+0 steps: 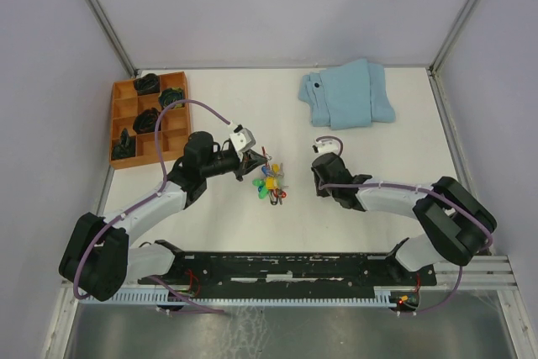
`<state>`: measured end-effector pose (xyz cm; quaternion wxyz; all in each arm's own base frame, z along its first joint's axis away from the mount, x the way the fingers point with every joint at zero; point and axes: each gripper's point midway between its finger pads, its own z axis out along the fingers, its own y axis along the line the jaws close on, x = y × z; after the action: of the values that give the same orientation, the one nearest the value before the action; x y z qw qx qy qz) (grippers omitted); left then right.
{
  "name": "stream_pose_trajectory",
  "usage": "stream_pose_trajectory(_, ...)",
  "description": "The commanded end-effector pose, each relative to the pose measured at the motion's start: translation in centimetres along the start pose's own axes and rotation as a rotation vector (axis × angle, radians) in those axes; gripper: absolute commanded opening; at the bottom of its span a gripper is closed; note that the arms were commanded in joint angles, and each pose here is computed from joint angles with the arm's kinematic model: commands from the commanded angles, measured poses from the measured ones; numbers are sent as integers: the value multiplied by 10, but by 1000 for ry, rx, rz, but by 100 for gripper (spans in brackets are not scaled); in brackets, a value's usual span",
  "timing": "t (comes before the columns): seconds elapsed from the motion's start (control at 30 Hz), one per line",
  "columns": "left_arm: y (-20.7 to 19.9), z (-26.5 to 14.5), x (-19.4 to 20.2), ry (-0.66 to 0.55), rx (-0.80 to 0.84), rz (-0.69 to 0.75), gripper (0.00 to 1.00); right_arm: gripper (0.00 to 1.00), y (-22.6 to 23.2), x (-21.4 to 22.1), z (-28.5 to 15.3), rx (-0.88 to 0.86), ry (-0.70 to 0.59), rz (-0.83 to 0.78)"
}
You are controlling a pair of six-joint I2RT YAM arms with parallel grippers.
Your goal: Put the keys on the keyring
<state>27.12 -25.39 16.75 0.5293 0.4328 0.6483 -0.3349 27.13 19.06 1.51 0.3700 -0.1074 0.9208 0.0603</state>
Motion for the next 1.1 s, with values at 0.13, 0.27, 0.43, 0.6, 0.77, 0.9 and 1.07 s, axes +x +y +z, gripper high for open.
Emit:
stream_pose_trajectory(0.13,2,0,-22,-63,3,88,3,28,-14,16,4,97,18,26)
stream_pose_trajectory(0.27,2,0,-22,-64,3,88,3,26,-14,18,6,100,21,24)
stream_pose_trajectory(0.43,2,-1,-23,-65,3,89,3,25,-13,18,8,101,28,23)
stream_pose_trajectory(0.6,2,0,-23,-66,4,89,3,20,-16,19,8,116,26,29)
stream_pose_trajectory(0.77,2,0,-23,-65,4,88,3,7,-18,17,5,121,18,28)
stream_pose_trajectory(0.9,2,-1,-22,-64,3,87,3,3,-14,5,-2,90,-11,10)
stream_pose_trajectory(1.07,2,-1,-23,-65,3,90,3,2,3,-22,-17,0,10,-136)
